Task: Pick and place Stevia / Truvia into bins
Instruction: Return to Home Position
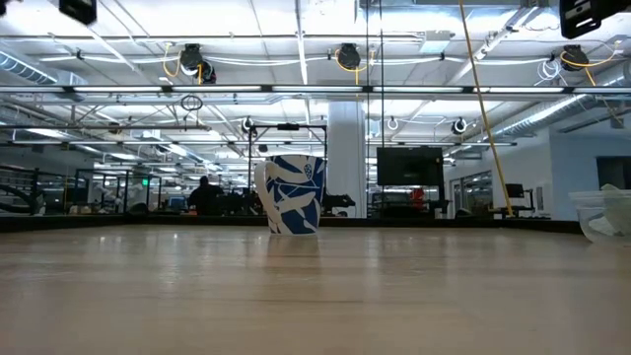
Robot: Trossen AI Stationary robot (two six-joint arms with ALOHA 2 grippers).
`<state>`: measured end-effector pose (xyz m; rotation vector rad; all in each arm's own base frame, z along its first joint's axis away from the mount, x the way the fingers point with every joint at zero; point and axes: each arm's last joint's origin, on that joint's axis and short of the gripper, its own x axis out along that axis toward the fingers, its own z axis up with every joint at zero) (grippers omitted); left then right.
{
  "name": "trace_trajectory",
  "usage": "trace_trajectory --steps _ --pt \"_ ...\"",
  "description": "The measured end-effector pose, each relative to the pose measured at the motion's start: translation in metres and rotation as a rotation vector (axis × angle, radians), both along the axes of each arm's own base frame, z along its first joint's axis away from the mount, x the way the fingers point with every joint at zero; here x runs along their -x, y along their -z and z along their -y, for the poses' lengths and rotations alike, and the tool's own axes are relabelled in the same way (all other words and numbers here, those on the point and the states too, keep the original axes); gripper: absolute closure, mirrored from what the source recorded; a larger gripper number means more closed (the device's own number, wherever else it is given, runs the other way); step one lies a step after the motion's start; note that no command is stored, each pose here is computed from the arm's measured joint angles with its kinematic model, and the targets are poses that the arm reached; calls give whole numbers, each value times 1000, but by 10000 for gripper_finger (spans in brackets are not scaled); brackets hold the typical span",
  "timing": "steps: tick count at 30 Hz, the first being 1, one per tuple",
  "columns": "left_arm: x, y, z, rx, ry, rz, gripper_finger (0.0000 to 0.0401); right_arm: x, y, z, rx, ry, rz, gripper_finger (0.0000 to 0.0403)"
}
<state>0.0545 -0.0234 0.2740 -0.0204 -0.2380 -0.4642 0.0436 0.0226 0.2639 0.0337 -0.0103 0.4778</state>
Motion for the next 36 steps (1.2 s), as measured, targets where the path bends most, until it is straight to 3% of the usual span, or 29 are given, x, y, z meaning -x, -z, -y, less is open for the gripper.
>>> trace_trajectory --steps 5,12,17,28,32,36 --pt "-18 34 5 40 -34 -21 370 0 0 0 -1 0 3 225" --pt "-27 55 8 83 -23 -27 370 0 0 0 0 0 1 229" --pt "-25 49 6 82 -41 0 370 2 -4 1 -14 0 10 226" --pt "-1 3 -3 14 -17 51 370 10 -14 5 12 -2 9 226" --pt "-6 12 -2 -17 -43 47 370 3 -3 1 6 1 2 225" --pt "-19 36 1 33 -52 64 370 -6 5 -3 -10 -2 48 228"
